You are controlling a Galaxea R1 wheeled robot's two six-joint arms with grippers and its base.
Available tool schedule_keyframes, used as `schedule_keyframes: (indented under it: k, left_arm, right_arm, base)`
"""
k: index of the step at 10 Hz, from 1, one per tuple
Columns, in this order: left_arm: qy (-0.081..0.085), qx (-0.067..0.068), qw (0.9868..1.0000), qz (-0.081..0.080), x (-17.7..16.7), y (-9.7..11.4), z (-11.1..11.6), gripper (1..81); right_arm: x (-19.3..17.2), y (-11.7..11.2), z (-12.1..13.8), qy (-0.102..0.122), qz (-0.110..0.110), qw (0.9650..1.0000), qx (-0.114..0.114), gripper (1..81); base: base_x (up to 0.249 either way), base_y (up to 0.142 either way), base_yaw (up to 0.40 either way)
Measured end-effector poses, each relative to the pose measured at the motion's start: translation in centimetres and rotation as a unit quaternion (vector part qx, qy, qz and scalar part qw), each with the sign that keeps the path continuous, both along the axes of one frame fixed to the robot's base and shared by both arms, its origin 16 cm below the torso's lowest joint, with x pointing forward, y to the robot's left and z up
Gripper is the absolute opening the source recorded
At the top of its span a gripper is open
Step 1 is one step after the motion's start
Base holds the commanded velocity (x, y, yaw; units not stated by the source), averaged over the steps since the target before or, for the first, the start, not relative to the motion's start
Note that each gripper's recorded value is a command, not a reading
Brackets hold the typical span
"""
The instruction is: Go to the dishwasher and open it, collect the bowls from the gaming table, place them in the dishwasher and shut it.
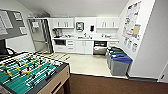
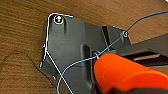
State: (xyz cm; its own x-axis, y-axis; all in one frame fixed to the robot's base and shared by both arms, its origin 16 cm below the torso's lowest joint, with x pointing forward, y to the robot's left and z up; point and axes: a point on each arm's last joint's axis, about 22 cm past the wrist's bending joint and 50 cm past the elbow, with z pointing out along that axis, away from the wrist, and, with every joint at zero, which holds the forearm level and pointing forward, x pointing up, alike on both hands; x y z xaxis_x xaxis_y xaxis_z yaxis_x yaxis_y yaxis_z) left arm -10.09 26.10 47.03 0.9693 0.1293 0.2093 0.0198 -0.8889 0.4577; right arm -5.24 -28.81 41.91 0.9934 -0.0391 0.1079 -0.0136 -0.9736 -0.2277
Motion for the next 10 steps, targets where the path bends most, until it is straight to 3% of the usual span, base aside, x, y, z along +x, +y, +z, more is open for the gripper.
schedule_keyframes:
  k: [10]
  left_arm:
    - [-0.002,-0.001,1.0000,0.000,0.40,-0.31,-0.05,1.0]
  right_arm:
    - [0.62,0.02,0.02,-0.005,0.001,1.0000,0.001,1.0]
  base:
    - [0.143,0.000,0.000]
